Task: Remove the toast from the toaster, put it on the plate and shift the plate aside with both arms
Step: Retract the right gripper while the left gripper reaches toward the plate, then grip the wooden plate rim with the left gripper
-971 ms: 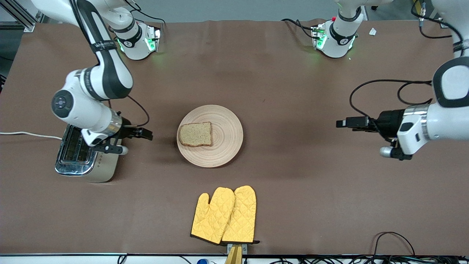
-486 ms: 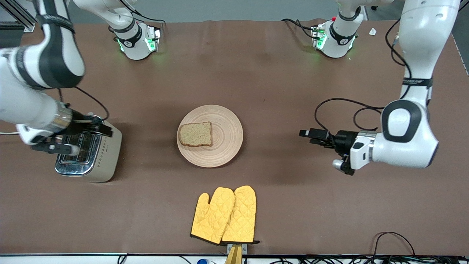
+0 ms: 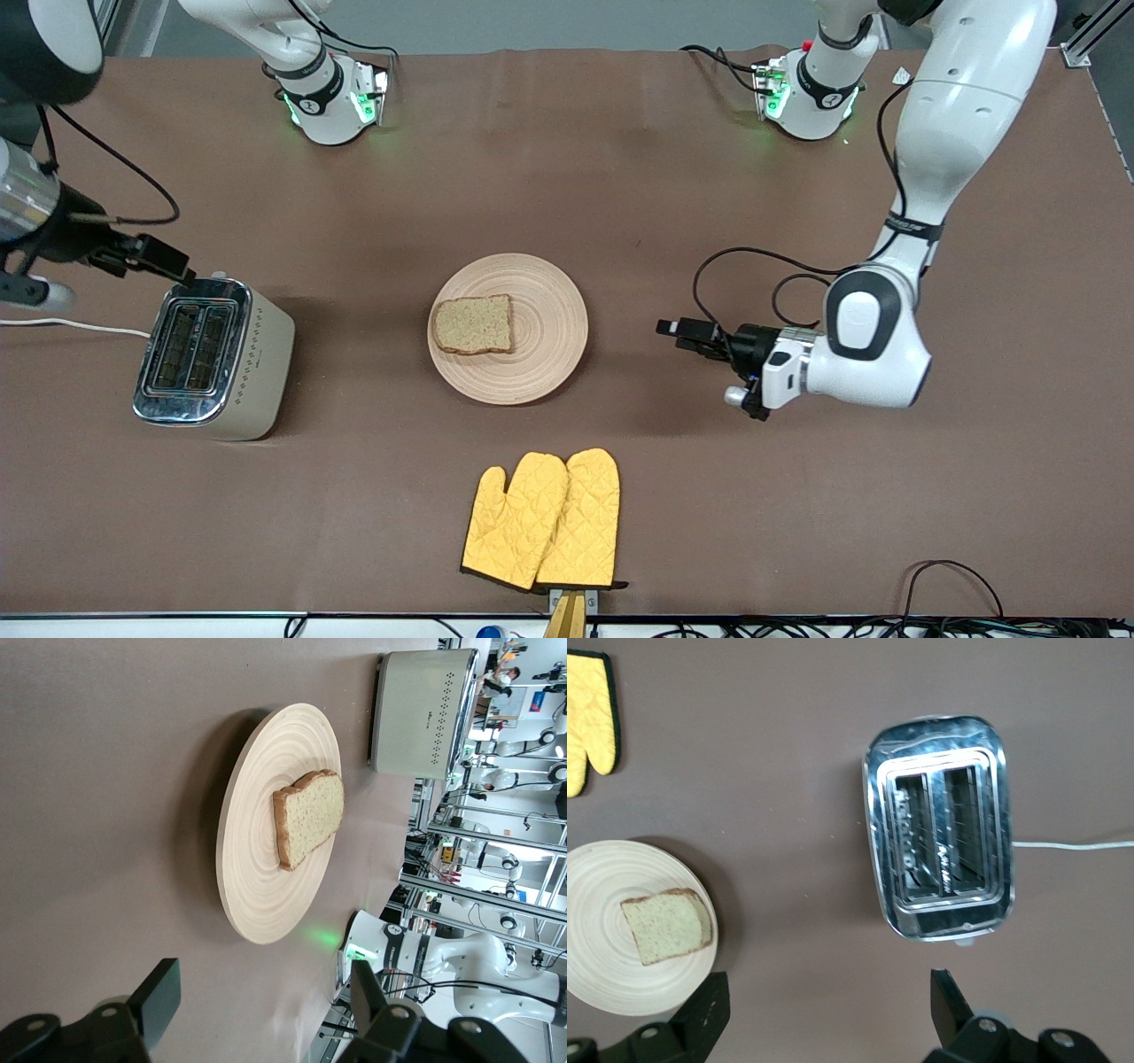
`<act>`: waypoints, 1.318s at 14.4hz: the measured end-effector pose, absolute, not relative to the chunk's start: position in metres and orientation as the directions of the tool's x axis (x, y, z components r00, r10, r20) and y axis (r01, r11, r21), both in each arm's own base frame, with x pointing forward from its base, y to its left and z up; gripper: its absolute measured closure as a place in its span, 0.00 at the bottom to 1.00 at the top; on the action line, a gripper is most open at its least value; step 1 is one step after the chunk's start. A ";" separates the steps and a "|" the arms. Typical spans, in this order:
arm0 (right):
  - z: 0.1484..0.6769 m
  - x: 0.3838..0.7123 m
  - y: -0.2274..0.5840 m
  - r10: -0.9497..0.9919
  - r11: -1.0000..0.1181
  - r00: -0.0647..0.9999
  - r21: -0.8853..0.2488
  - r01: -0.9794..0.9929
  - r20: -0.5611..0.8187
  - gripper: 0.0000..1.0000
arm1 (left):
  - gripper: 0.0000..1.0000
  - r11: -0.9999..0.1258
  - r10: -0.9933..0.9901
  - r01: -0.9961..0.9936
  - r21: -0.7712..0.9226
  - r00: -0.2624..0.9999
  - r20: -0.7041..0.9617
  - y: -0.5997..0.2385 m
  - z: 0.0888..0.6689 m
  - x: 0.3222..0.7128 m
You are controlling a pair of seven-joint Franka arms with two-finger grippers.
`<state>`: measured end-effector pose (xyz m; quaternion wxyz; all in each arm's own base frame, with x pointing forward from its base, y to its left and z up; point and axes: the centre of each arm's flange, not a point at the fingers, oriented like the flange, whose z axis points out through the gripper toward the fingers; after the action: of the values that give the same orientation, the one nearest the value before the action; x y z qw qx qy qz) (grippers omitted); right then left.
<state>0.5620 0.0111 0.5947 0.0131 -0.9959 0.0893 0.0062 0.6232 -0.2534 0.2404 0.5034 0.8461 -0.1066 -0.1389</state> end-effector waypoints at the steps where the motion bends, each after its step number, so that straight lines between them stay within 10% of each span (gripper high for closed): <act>1: 0.605 0.560 0.008 -0.177 -0.984 0.984 -0.008 -0.177 0.006 0.00 | 0.19 -0.445 -0.324 -0.050 0.894 0.940 -0.109 -0.258 0.228 0.620; 19: 0.636 0.553 -0.005 -0.190 -0.982 0.982 0.015 -0.190 0.022 0.00 | 0.46 -0.391 -0.234 -0.073 0.918 0.972 -0.022 -0.337 0.112 0.548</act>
<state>0.5533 -0.0051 0.6361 -0.0086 -0.9953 0.0955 -0.0104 0.5482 -0.3372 0.1125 0.5443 0.8306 -0.0922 -0.0739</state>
